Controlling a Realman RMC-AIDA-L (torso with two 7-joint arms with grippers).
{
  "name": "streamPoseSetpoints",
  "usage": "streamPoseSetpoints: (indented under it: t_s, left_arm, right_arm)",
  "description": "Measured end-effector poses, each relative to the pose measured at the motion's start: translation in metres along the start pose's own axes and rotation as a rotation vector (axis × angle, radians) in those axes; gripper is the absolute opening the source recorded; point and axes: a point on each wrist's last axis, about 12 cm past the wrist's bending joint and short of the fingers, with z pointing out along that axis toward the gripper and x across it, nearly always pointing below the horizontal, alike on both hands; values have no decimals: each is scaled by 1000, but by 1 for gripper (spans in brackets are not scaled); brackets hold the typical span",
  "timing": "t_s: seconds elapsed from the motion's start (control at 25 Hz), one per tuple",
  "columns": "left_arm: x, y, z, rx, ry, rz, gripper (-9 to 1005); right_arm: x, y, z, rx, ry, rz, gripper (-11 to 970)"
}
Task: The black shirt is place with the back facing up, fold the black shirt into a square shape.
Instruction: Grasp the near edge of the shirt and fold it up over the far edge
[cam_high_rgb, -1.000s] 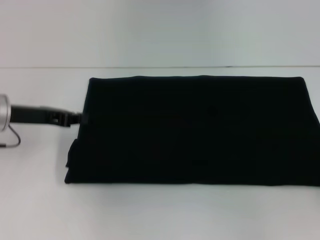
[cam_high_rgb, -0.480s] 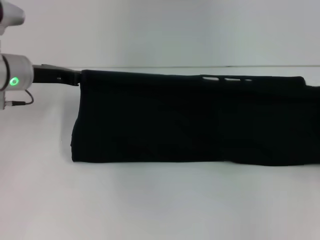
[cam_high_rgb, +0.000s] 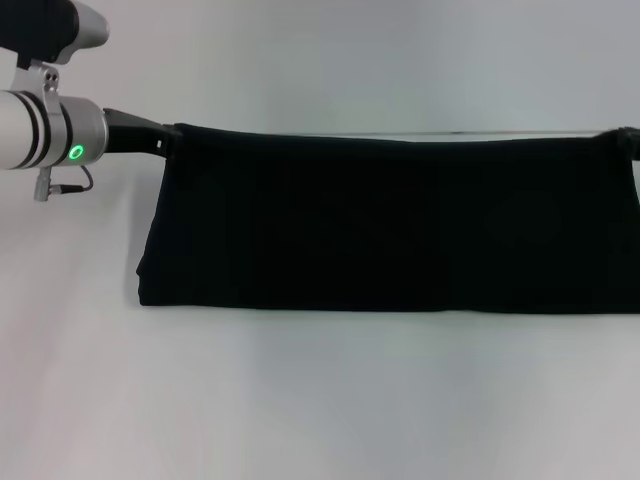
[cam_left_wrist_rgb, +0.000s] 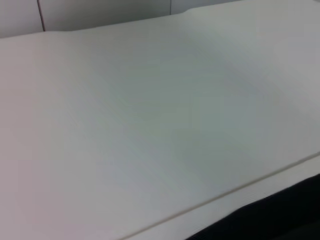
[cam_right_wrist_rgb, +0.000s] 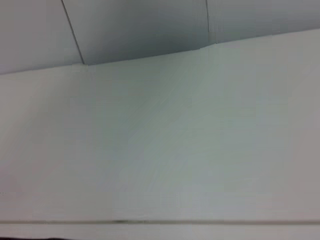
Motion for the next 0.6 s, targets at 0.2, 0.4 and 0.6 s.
streamPoseSetpoints:
  t_s: [0.2,0.4,0.6]
  left_arm:
    - [-4,1,1,-11,-8,2,1]
    - [-8,2,1,-22,-20,2,1]
    - [-13,1,1,-23,-29,1,0]
  right_arm:
    - [-11,3,4,4,0,-17,3]
    - [-20,2,5,18,-13,-27,4]
    - [-25,0,4,25,-20,-30,3]
